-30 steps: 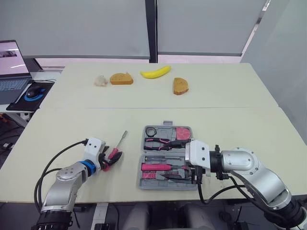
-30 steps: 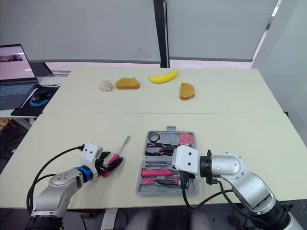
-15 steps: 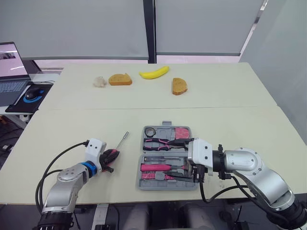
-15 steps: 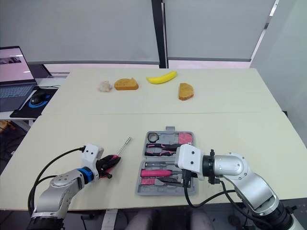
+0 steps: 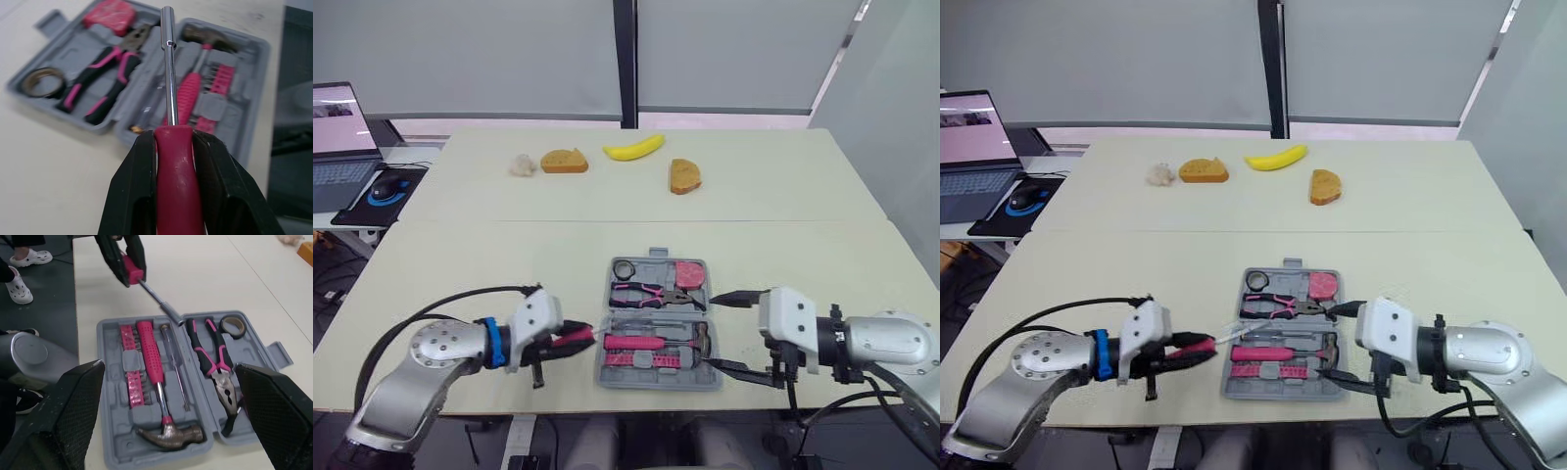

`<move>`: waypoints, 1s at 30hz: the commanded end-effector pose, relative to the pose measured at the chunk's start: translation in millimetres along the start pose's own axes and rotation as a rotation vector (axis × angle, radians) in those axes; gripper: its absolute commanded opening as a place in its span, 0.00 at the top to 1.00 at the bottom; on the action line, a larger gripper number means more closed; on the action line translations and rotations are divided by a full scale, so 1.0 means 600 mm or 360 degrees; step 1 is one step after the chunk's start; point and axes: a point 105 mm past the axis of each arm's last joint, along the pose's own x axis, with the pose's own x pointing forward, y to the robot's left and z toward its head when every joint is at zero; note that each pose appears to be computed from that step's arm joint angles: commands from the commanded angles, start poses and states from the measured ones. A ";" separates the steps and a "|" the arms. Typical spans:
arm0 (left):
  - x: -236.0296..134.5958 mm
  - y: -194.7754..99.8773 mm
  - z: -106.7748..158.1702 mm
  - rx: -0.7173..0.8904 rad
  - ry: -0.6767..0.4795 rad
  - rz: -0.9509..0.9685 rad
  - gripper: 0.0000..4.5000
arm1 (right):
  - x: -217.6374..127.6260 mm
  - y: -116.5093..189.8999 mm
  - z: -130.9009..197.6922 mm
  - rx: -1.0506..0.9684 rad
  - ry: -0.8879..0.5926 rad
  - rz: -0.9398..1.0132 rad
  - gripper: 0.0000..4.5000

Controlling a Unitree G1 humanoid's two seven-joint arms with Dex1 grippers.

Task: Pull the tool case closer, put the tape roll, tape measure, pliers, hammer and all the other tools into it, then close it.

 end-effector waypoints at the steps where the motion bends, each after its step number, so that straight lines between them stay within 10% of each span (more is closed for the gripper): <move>1: 0.032 -0.029 0.016 0.0153 0.0028 -0.0166 0.84 | -0.012 0.024 0.006 -0.0055 0.0032 0.0093 0.00; 30: 0.160 -0.047 -0.004 0.0423 0.0211 -0.0254 0.84 | -0.021 0.045 -0.001 -0.0013 0.0102 0.0110 0.00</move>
